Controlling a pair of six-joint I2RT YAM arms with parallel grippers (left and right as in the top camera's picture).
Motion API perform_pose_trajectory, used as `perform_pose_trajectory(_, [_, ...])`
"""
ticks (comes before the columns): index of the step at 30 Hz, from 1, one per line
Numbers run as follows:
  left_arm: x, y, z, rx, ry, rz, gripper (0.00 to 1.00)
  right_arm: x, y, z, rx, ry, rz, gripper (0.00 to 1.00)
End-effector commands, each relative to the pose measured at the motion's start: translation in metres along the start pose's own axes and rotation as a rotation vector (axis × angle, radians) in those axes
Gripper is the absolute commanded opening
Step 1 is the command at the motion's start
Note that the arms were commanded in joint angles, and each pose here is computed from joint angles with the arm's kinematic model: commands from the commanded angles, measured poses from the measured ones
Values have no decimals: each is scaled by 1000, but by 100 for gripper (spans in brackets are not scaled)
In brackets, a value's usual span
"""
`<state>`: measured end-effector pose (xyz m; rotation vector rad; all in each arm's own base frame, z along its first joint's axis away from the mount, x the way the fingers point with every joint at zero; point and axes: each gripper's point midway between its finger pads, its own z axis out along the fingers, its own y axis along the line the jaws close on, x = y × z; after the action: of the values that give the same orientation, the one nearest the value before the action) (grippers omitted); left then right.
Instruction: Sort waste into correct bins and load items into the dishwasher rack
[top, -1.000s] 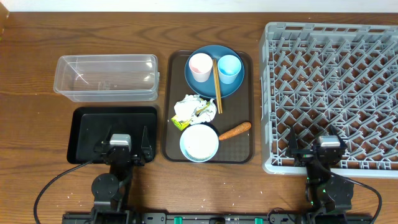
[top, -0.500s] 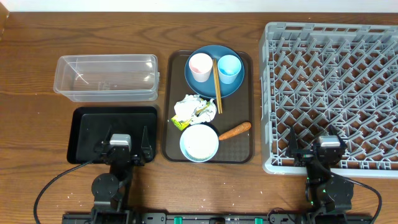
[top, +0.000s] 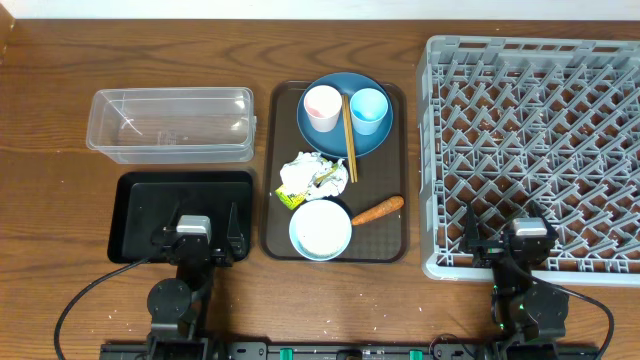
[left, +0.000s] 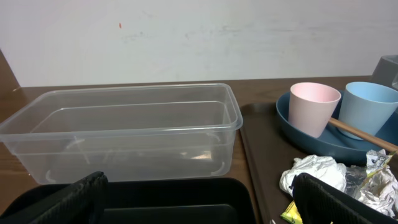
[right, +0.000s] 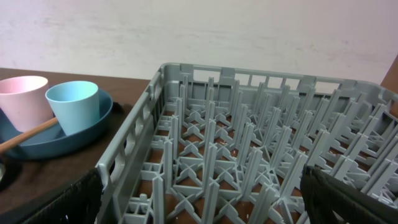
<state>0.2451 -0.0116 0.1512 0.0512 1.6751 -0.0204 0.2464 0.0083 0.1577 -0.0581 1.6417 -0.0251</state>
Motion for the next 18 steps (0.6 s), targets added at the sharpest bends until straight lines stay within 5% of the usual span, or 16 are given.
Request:
perform_pose_trajectory(1, [15,4,0,-26,51,12,96,1,4,0,-15,4,-3,99])
perform_pose_trajectory(14, [15,3,0,-17,51,8,96,1,4,0,-15,4,-3,99])
perform_pose_trajectory(18, [13,-16,0,86,58,-267,96,1,4,0,-15,4,-3,99])
